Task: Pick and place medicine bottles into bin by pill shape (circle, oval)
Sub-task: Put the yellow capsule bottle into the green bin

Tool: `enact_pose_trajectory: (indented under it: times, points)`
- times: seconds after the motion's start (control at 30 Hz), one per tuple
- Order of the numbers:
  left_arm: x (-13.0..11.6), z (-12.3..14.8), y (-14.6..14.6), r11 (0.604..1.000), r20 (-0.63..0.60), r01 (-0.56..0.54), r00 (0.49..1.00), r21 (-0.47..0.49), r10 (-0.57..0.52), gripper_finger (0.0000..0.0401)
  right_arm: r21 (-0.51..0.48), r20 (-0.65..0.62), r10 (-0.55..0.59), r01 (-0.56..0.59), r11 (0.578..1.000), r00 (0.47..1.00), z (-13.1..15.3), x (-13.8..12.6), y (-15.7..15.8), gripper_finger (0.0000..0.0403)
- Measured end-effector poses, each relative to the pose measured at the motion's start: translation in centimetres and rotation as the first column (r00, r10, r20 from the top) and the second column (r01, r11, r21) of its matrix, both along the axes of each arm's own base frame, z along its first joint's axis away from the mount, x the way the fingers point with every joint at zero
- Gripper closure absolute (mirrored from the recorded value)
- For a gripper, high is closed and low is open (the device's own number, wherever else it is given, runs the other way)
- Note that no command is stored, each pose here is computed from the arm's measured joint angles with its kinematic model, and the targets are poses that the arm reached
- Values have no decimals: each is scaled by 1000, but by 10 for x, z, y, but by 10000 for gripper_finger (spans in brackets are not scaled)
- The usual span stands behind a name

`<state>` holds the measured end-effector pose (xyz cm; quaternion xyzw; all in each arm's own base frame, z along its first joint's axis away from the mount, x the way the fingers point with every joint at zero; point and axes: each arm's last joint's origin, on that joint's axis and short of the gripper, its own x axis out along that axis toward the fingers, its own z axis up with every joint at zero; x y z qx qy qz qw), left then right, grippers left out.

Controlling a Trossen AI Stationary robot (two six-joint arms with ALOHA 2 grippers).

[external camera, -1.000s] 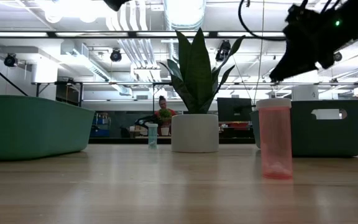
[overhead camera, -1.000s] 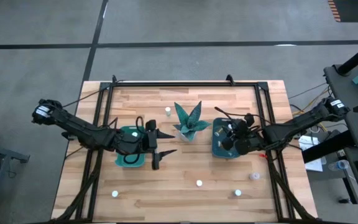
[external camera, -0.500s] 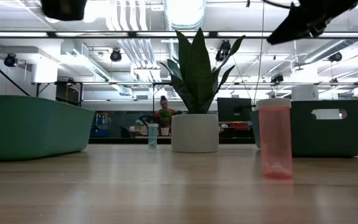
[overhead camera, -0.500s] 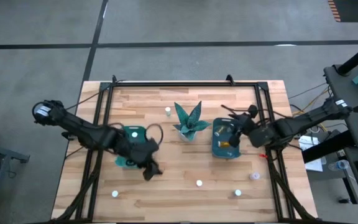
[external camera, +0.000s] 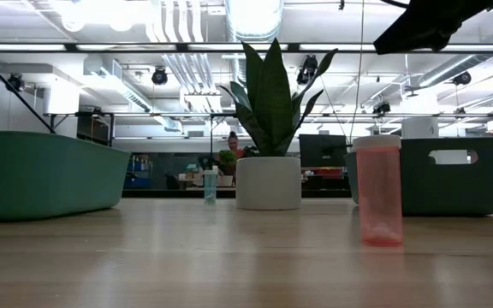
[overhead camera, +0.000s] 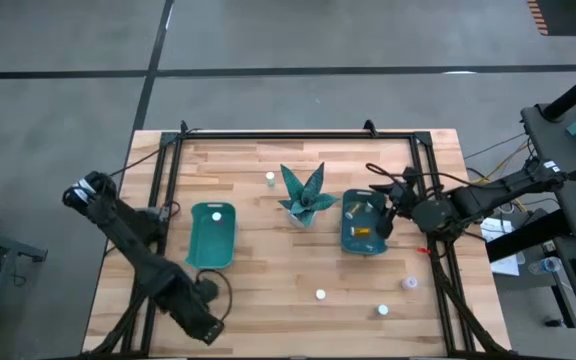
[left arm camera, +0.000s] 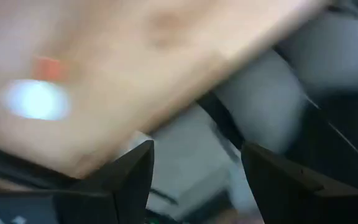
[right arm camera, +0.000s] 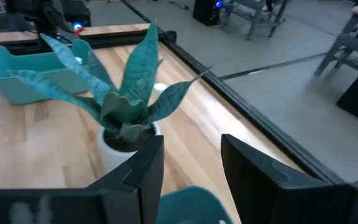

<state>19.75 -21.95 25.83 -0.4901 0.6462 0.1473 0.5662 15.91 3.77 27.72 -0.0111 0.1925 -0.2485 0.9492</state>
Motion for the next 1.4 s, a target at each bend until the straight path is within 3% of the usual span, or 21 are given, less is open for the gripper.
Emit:
enact_pose_trajectory:
  times: [0.1, 0.2, 0.6, 0.97, 1.4]
  points:
    - [-17, -10, 3, 981, -90, -51, 994, 189, 69, 175, 17, -9, 5, -5, 1000, 1000, -3, 3, 2, 252]
    - [-27, -17, 2, 958, -143, -48, 985, 284, 92, 175, 15, -25, 3, -3, 1000, 1000, -6, 6, 3, 252]
    - [-34, -51, -22, 923, -209, 50, 977, 382, 34, 175, -15, 1, 25, -25, 1000, 1000, -3, 12, 5, 252]
    - [-33, -54, -21, 910, -183, 50, 983, 411, 28, 179, -48, -15, 30, -31, 998, 999, -2, 12, 5, 252]
    - [-33, -54, -21, 910, -182, 57, 983, 411, 20, 294, -49, -16, 30, -31, 998, 999, -2, 12, 5, 252]
